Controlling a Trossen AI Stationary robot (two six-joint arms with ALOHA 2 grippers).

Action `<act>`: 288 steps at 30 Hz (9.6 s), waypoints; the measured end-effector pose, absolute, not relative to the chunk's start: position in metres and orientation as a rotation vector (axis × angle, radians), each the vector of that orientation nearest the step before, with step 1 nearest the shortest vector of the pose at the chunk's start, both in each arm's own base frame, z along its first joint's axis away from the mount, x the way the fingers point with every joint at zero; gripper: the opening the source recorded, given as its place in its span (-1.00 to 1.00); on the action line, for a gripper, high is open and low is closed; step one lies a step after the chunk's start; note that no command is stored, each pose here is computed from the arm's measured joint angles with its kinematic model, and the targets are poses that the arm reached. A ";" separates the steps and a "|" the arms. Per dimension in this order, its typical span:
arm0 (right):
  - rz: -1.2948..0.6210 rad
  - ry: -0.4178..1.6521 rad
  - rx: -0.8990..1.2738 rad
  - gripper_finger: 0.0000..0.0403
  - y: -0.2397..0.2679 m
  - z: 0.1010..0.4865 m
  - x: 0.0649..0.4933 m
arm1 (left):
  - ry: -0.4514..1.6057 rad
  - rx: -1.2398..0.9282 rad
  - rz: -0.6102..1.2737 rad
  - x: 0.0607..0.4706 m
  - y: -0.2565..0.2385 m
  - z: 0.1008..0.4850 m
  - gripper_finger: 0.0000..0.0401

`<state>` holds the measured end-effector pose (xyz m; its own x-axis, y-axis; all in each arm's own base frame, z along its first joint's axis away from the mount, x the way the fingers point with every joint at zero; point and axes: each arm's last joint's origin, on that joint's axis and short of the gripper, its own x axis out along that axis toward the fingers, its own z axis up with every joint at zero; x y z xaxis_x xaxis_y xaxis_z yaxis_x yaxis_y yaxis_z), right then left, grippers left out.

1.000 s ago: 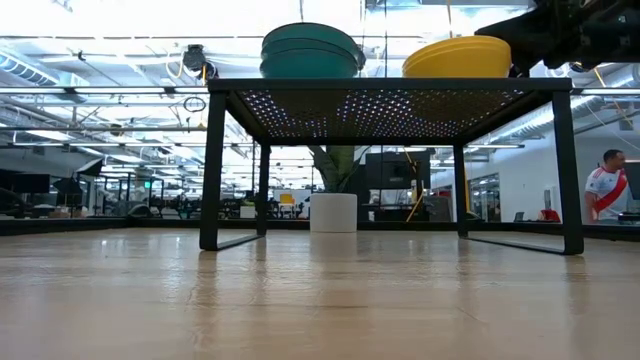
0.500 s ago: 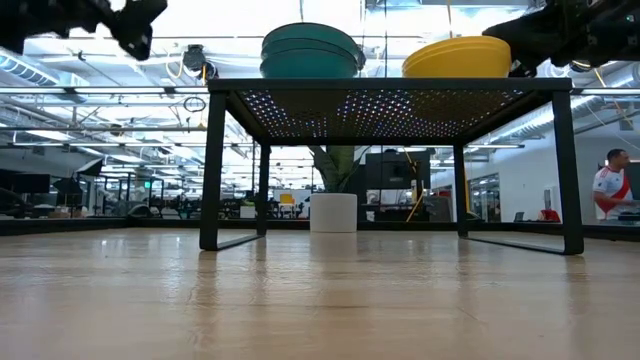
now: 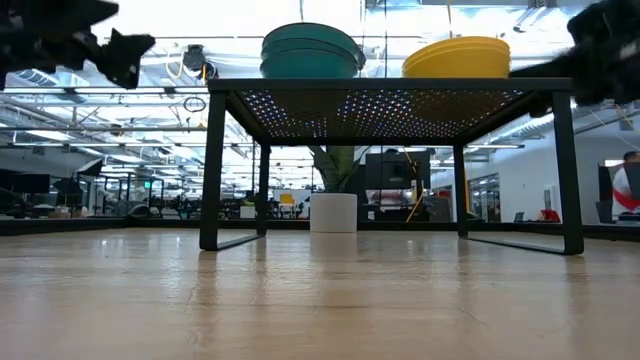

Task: Pick & Place Mini bowls
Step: Return to Home Position

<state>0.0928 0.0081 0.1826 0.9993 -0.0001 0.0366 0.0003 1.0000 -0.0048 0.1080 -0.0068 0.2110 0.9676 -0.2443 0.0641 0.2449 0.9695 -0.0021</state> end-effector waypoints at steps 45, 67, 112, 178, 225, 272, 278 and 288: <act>0.076 -0.029 -0.017 -1.00 0.011 0.172 0.097 | -0.018 -0.110 -0.128 0.113 -0.004 0.173 0.27; 0.076 -0.028 -0.017 -1.00 0.011 0.172 0.097 | -0.019 -0.109 -0.128 0.113 -0.004 0.173 0.25; 0.075 -0.027 -0.017 -1.00 0.011 0.172 0.097 | -0.019 -0.109 -0.128 0.113 -0.004 0.173 0.30; 0.075 -0.027 -0.017 -1.00 0.011 0.172 0.097 | -0.019 -0.108 -0.128 0.113 -0.004 0.173 0.25; 0.075 -0.027 -0.017 -1.00 0.011 0.172 0.097 | -0.019 -0.109 -0.128 0.113 -0.004 0.173 0.24; 0.075 -0.027 -0.017 -1.00 0.011 0.172 0.097 | -0.019 -0.109 -0.128 0.113 -0.004 0.173 0.32; 0.075 -0.027 -0.017 -1.00 0.011 0.172 0.097 | -0.019 -0.109 -0.128 0.113 -0.004 0.173 0.26; 0.075 -0.027 -0.017 -1.00 0.011 0.172 0.097 | -0.019 -0.109 -0.128 0.113 -0.004 0.173 0.28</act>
<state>0.0972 0.0108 0.1718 0.9968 0.0754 0.0267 -0.0750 0.9970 -0.0179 0.1132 -0.0041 0.1726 0.9916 -0.1264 0.0256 0.1285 0.9859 -0.1072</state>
